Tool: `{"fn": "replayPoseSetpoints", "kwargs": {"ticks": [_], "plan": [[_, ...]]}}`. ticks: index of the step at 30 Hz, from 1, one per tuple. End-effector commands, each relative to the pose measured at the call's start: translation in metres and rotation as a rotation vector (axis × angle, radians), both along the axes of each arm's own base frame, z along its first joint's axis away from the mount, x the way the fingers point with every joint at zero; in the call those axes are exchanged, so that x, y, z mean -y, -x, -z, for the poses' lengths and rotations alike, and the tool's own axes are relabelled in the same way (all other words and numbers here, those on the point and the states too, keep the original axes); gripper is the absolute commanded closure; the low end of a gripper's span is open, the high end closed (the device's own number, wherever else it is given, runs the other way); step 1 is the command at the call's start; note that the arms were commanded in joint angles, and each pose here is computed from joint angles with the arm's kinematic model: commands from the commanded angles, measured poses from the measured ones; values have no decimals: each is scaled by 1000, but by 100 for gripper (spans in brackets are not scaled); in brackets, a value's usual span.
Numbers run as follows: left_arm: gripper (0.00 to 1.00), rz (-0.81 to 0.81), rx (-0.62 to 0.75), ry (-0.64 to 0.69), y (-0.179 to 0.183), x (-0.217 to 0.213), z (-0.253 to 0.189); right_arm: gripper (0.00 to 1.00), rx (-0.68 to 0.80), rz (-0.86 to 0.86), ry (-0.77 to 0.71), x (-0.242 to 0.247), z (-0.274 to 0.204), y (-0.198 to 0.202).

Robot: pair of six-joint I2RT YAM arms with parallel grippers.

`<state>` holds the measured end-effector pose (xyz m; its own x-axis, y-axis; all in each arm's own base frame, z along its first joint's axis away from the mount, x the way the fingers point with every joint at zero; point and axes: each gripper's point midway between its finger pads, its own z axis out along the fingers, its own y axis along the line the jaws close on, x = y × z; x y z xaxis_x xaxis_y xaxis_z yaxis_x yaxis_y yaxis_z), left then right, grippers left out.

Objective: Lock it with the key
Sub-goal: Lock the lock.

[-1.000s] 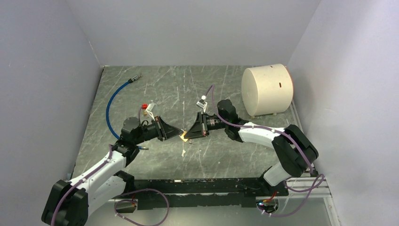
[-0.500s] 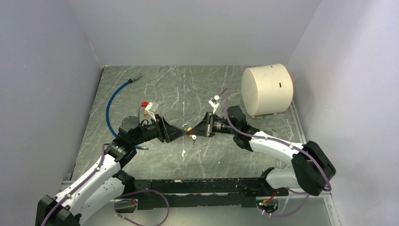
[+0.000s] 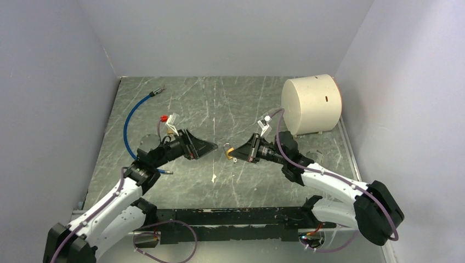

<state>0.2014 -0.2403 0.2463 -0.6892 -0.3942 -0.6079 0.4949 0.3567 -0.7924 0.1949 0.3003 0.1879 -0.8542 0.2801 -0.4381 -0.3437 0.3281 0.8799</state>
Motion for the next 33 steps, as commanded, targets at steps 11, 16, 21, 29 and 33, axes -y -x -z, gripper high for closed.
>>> {"fn": "replayPoseSetpoints", "kwargs": {"ticks": [11, 16, 21, 29, 33], "plan": [[24, 259, -19, 325, 5, 28, -17, 100, 28, -70, -246, -7, -53, 14], [44, 322, 7, 347, 11, 34, -20, 100, 18, -51, -232, -7, -51, 11], [58, 361, 6, 328, 18, 43, -16, 100, 14, -46, -218, -7, -50, 9], [61, 335, 12, 319, 15, 44, -16, 100, 21, -79, -224, -9, -52, 13], [59, 304, 15, 326, 11, 42, -16, 100, 29, -101, -225, -11, -54, 15]]}}
